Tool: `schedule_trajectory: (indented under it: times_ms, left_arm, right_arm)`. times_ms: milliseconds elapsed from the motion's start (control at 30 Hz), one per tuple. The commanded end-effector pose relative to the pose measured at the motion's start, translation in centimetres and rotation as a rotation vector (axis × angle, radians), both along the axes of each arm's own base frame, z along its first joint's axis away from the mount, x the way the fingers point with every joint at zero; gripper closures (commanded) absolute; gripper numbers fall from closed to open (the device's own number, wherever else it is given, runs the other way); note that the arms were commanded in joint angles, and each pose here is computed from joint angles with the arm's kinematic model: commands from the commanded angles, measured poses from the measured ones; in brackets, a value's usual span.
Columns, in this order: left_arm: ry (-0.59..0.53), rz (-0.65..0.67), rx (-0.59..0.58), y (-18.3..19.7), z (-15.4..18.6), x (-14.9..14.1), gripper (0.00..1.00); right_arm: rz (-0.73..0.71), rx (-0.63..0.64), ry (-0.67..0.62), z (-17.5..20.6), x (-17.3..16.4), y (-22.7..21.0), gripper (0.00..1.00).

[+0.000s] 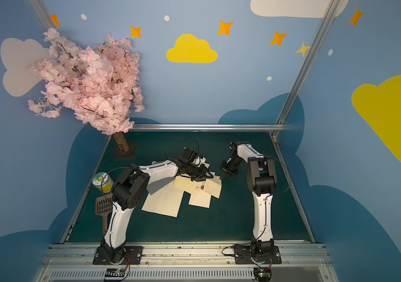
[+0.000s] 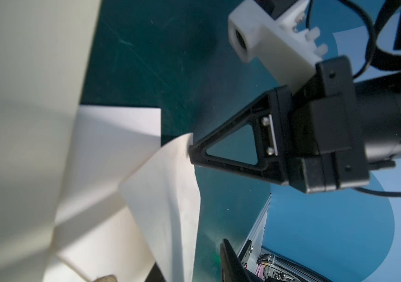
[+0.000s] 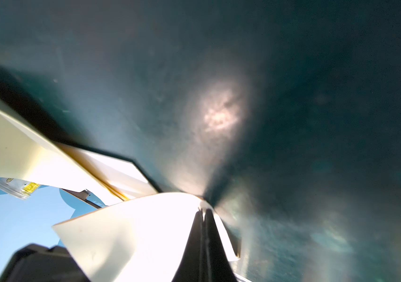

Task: Fold the letter paper in half and place it into the envelope
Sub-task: Fold the letter paper at the center of the board.

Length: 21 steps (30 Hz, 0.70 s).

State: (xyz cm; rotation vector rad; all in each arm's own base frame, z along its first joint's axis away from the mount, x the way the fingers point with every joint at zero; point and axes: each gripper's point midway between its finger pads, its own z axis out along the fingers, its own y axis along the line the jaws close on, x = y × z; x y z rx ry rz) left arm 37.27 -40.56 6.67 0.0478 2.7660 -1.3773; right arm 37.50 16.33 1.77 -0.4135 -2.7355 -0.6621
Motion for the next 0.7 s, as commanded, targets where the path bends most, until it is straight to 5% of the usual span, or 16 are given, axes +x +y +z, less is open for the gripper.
schedule_trajectory:
  times_ms: [0, 300, 433, 667]
  left_arm:
    - [0.021, -0.01, 0.023, 0.8, -1.3, 0.8, 0.67]
    - [0.041, -0.055, 0.014, 0.4, -2.6, 1.7, 0.78]
    - [0.045, -0.06, 0.004, 0.5, -2.5, 1.3, 0.96]
    - [0.007, -0.043, -0.028, 0.5, 0.3, 1.8, 0.97]
  right_arm:
    - [0.028, -0.036, 0.038, -1.5, -1.3, -0.2, 1.0]
    - [0.031, -0.032, 0.027, -1.1, -1.3, -0.1, 1.0]
    - [0.034, -0.028, 0.015, -0.8, -1.1, -0.1, 1.0]
    - [0.023, 0.01, -0.051, 3.3, -0.9, 0.3, 1.0]
